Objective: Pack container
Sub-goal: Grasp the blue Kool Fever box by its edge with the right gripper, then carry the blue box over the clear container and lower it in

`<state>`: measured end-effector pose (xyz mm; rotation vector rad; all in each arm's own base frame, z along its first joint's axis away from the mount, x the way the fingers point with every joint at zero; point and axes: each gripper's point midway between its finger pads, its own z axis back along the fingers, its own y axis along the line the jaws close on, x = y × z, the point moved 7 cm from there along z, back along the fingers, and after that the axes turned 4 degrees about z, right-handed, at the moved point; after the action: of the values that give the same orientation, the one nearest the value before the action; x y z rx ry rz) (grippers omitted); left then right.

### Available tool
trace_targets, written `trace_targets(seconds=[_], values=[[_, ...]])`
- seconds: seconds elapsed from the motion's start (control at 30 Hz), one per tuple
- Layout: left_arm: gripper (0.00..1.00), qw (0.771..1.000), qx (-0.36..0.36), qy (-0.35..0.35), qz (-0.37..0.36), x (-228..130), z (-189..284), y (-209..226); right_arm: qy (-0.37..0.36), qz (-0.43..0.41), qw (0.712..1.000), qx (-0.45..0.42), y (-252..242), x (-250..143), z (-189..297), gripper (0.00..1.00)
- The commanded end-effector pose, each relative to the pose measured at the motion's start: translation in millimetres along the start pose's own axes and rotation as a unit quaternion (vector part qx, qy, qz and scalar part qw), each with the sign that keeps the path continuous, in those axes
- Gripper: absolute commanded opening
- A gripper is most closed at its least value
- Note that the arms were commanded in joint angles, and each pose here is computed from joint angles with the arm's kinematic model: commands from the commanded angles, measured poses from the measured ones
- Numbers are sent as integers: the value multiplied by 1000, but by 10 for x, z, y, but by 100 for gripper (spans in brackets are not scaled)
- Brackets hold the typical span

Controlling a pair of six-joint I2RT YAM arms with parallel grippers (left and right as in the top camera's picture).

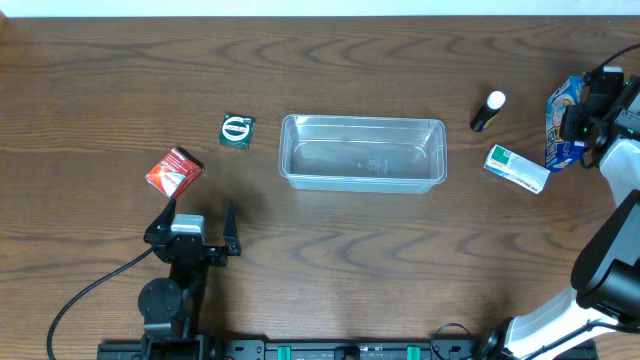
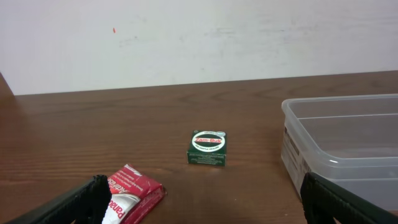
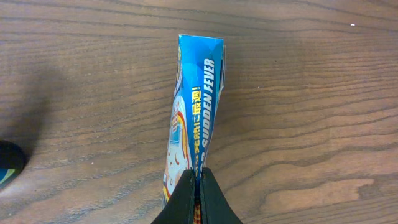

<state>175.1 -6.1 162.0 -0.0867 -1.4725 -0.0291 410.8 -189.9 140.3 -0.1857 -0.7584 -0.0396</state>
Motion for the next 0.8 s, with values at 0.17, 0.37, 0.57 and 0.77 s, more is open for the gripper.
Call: trace_targets(seconds=[0.17,0.37,0.57,0.77], values=[[98,1000,-5,22,4,-121,-9,-3,-66,52,996,-41,-55,446,513,1],[98,1000,-5,22,4,-121,-9,-3,-146,109,982,-53,130,847,1044,1],[98,1000,-5,22,4,-121,-9,-3,-221,197,955,-29,679,1181,1538,1],[98,1000,-5,22,4,-121,-9,-3,-275,287,916,44,1493,1296,1971,1]])
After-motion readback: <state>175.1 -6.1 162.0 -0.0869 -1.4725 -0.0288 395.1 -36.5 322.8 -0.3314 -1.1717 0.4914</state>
